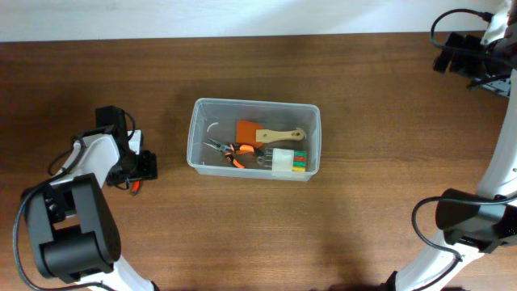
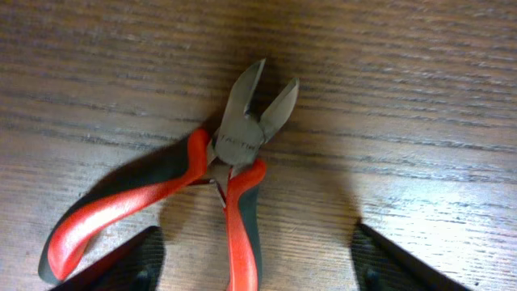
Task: Pack container
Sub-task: 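Lower the left gripper onto the red-handled cutting pliers and grasp them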
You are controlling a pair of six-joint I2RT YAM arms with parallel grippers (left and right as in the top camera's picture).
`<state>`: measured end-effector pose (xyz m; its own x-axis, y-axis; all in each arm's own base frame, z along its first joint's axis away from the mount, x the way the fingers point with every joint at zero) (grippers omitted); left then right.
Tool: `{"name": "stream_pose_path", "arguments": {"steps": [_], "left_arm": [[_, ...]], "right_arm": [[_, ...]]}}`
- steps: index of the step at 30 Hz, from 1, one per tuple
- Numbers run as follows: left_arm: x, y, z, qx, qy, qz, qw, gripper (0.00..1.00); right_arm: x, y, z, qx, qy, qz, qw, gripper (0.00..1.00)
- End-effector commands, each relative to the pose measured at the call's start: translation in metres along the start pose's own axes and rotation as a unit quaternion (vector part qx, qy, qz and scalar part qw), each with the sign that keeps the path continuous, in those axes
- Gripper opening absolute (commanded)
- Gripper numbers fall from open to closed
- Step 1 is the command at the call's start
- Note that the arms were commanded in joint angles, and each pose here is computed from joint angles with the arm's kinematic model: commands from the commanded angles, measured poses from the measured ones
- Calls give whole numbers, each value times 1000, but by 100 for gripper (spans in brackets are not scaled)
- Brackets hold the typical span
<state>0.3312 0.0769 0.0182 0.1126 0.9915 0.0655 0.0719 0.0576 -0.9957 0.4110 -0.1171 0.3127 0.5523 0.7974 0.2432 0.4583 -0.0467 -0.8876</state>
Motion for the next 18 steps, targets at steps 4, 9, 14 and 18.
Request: {"name": "stream_pose_path", "arguments": {"steps": [4, 9, 14, 18], "left_arm": [[6, 6, 1, 12, 15, -14, 1000, 49], [5, 6, 1, 14, 27, -13, 999, 23], [9, 6, 2, 18, 27, -24, 999, 3], [14, -3, -5, 11, 36, -33, 999, 2]], "right_arm": [[-1, 2, 0, 3, 4, -1, 1000, 98], [-1, 2, 0, 3, 4, -1, 1000, 98], [-1, 2, 0, 3, 4, -1, 1000, 98], [-1, 2, 0, 3, 4, -1, 1000, 98]]}}
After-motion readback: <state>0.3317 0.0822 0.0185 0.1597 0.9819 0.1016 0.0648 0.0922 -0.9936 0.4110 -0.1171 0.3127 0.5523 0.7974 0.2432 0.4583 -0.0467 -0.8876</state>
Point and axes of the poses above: each gripper's point midway between its finger pads, its own y axis out along the fingers, its own x axis along the line the jaws close on, z = x × y, the point moved 2 cm from there along -y, back along the fingers, and after that the axes turned 14 degrees about y, right-handed, at the moved point
